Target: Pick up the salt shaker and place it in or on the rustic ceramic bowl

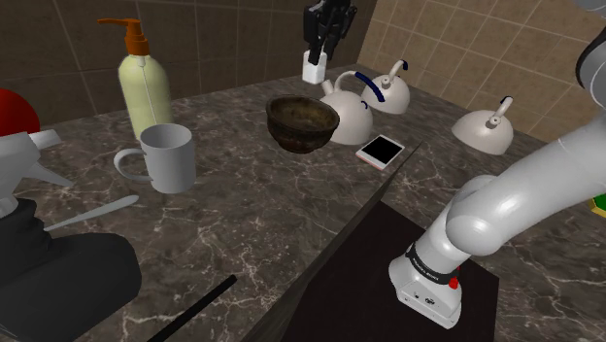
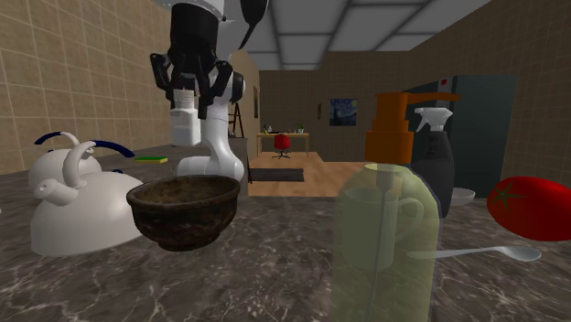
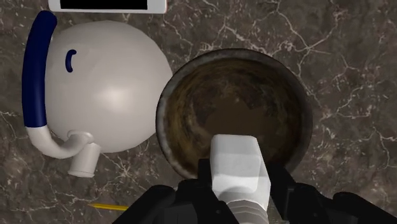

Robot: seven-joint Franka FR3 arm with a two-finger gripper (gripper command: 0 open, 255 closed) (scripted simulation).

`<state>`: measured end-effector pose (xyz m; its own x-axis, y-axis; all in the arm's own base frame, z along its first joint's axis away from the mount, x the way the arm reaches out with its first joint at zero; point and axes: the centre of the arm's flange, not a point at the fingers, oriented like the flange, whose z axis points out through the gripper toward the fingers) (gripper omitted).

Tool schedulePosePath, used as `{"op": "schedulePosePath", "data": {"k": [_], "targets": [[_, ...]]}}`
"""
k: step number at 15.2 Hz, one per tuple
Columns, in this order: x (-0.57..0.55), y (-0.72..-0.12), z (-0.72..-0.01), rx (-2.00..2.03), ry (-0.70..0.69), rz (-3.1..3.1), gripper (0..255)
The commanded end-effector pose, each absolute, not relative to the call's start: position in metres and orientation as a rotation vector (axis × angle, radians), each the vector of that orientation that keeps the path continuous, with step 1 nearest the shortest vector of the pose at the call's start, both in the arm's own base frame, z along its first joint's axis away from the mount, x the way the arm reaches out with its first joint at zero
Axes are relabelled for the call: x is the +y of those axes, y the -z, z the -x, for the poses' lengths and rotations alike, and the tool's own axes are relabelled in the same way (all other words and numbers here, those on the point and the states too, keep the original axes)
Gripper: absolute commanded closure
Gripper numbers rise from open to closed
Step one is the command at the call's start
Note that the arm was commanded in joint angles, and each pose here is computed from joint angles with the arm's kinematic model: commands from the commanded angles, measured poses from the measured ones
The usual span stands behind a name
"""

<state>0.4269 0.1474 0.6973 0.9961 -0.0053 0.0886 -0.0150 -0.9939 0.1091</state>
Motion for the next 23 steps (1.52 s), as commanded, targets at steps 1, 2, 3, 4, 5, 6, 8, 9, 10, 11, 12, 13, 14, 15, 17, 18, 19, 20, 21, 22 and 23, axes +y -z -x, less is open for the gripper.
{"op": "schedulePosePath", "data": {"k": [1, 2, 3, 4, 5, 6, 8, 9, 10, 11, 12, 13, 14, 15, 17, 18, 19, 20, 21, 22, 23], "targets": [[0.143, -0.689, -0.428, -0.014, -0.134, -3.029, 255], [0.143, -0.684, -0.428, -0.014, -0.134, -3.029, 255], [0.143, -0.678, -0.428, -0.014, -0.134, -3.029, 255], [0.143, -0.673, -0.428, -0.014, -0.134, -3.029, 255], [0.143, -0.668, -0.428, -0.014, -0.134, -3.029, 255], [0.143, -0.663, -0.428, -0.014, -0.134, -3.029, 255], [0.143, -0.652, -0.428, -0.014, -0.134, -3.029, 255], [0.143, -0.647, -0.428, -0.014, -0.134, -3.029, 255], [0.143, -0.641, -0.428, -0.014, -0.134, -3.029, 255], [0.143, -0.636, -0.428, -0.014, -0.134, -3.029, 255], [0.143, -0.631, -0.428, -0.014, -0.134, -3.029, 255], [0.143, -0.626, -0.428, -0.014, -0.134, -3.029, 255], [0.143, -0.621, -0.428, -0.014, -0.134, -3.029, 255], [0.143, -0.621, -0.428, -0.014, -0.134, -3.029, 255], [0.143, -0.621, -0.428, -0.014, -0.134, -3.029, 255], [0.143, -0.621, -0.428, -0.014, -0.134, -3.029, 255], [0.143, -0.621, -0.428, -0.014, -0.134, -3.029, 255], [0.143, -0.621, -0.428, -0.014, -0.134, -3.029, 255], [0.143, -0.621, -0.428, -0.014, -0.134, -3.029, 255], [0.143, -0.621, -0.428, -0.014, -0.134, -3.029, 255], [0.143, -0.621, -0.428, -0.014, -0.134, -3.029, 0]]}}
